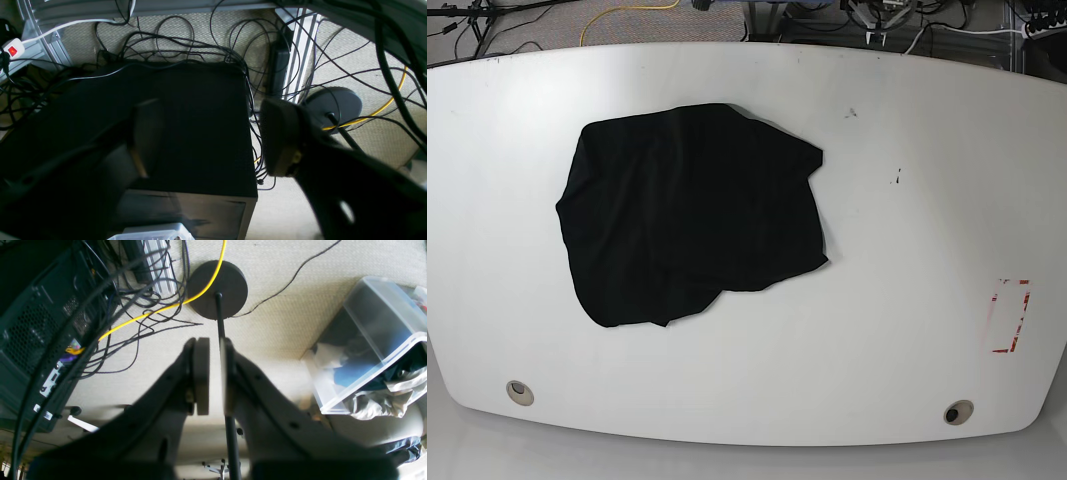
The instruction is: Fold the T-shirt properly
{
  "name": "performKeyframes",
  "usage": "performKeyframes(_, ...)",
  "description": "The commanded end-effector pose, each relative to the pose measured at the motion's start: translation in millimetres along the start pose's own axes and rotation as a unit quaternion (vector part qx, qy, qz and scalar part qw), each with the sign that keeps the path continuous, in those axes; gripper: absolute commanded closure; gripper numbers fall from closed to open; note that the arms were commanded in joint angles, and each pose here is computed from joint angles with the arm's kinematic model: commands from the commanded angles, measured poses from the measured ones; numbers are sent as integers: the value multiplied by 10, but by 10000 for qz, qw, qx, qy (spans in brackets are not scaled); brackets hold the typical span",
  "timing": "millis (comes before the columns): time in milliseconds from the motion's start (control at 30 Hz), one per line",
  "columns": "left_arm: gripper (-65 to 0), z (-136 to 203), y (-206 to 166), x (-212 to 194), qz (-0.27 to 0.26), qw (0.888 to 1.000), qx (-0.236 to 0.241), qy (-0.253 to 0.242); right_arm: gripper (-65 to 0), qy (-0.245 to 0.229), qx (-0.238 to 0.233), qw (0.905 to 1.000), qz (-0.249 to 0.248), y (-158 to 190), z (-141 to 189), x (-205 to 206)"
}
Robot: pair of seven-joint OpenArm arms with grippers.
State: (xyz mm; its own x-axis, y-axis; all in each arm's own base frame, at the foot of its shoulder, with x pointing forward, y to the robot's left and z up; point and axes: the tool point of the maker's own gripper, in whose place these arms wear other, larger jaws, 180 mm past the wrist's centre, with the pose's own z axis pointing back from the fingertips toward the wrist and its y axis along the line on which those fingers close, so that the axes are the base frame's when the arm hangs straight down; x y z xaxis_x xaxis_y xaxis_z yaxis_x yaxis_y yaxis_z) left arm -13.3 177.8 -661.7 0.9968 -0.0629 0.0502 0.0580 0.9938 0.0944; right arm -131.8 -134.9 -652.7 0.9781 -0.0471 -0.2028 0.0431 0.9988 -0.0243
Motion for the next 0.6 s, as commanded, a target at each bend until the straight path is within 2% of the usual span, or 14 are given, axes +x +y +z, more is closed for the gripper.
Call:
performKeyframes(0, -456, 1, 13, 6, -21, 10000, 18, -31, -54, 108, -35, 9999, 44, -7, 0, -109)
performKeyframes(233, -473, 3, 24, -11, -29, 10000, 31, -25, -54, 135, -43, 9999, 32, -13, 0, -131)
performKeyframes(567, -464, 1, 31, 24, -6, 10000, 35, -73, -54, 79, -79, 9999, 36, -39, 0, -95)
